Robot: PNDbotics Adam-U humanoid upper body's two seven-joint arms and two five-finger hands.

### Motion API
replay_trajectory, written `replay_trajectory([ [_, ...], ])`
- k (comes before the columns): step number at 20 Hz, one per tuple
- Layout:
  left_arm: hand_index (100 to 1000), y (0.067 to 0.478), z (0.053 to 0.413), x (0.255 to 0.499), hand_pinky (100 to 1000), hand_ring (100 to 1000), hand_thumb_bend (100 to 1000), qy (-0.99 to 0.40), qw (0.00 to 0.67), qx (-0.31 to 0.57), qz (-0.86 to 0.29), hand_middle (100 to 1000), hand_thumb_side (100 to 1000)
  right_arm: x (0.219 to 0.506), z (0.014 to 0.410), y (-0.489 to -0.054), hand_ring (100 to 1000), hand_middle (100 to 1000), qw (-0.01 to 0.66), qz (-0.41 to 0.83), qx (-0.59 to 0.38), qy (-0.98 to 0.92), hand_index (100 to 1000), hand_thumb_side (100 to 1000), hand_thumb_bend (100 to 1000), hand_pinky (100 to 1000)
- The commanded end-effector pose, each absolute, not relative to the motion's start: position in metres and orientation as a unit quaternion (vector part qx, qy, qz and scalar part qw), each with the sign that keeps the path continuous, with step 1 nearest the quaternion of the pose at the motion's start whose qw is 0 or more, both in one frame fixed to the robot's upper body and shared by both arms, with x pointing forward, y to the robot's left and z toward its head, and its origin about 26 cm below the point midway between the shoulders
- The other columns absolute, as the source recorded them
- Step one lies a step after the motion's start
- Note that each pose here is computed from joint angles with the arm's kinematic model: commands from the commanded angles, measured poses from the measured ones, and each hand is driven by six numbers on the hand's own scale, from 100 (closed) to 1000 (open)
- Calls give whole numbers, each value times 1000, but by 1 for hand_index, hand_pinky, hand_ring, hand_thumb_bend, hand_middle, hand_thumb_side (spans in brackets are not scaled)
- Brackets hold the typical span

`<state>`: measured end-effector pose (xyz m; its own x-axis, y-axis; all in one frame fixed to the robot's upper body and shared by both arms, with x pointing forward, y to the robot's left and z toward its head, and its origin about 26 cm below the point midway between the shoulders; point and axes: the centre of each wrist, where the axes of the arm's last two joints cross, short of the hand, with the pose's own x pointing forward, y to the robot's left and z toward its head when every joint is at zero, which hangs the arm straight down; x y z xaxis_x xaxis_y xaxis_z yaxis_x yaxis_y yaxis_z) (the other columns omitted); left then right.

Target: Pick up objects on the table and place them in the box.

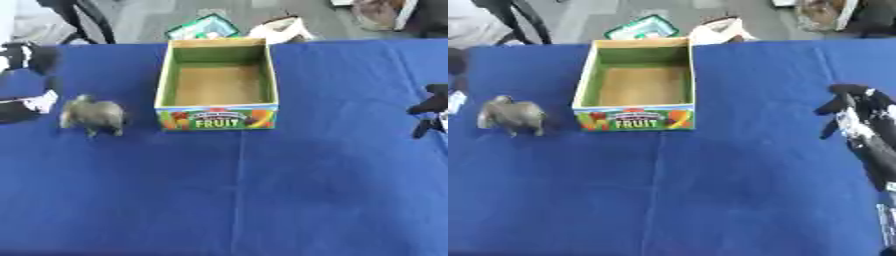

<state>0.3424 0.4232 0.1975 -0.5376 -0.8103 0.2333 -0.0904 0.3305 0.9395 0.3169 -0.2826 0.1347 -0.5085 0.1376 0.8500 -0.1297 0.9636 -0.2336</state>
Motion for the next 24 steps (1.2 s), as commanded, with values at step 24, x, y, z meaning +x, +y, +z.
replay_trajectory([
  [24, 805, 419, 205, 407, 729, 754, 702, -484, 339, 392, -705, 711, 537, 315, 140, -284, 608, 509, 488, 152, -6, -859, 728, 438, 100, 358],
])
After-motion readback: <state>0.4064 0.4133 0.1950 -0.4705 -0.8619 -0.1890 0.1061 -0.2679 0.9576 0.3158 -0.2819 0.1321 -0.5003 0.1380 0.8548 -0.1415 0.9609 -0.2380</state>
